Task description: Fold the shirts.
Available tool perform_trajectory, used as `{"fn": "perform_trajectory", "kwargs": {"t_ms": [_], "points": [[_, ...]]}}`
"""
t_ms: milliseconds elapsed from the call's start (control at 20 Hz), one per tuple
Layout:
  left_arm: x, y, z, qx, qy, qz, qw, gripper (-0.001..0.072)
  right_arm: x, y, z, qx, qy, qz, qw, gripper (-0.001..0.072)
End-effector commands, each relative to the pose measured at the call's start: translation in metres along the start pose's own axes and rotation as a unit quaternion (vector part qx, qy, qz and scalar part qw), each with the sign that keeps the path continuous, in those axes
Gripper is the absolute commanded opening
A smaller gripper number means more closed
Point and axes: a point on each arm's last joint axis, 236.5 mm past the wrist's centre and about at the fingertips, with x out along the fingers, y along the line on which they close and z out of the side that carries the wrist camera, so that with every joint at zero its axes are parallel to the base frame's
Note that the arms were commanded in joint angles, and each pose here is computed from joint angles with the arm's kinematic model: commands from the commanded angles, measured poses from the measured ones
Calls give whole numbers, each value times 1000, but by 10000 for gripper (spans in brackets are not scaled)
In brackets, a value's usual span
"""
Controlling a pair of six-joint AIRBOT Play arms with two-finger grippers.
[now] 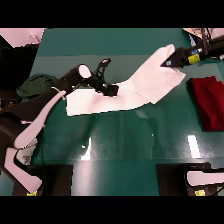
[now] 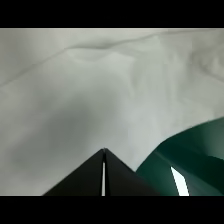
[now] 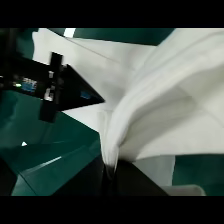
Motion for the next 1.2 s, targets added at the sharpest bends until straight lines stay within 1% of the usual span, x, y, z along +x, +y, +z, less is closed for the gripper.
{"fn": "perform_trajectory", "kwargs": {"t_ms": [0, 200, 400, 600, 700, 850, 1000, 1150], "points": [[34, 3, 1, -17, 17, -3, 1000, 19, 5, 61, 14, -44, -10, 18, 999, 18], [42, 14, 6, -18, 7, 9, 1000, 19, 21, 96, 14, -75, -10, 29, 997, 18], [38, 20, 9, -26, 6, 10, 1000, 20, 41, 111, 9, -86, 6, 43, 995, 18], [8, 38, 8, -15, 36, 27, 999, 19, 71, 118, 2, -90, 27, 55, 994, 18], [-30, 52, 22, -4, 21, 51, 998, 19, 87, 123, 0, -91, 36, 61, 993, 18], [-107, 74, 43, 13, -15, 90, 996, 19, 115, 130, -4, -95, 46, 70, 992, 18], [-182, 92, 45, 24, -35, 118, 992, 20, 140, 138, -1, -104, 37, 76, 991, 18], [-245, 105, 39, 13, -57, 140, 988, 20, 175, 146, 1, -122, 25, 82, 989, 19]]}}
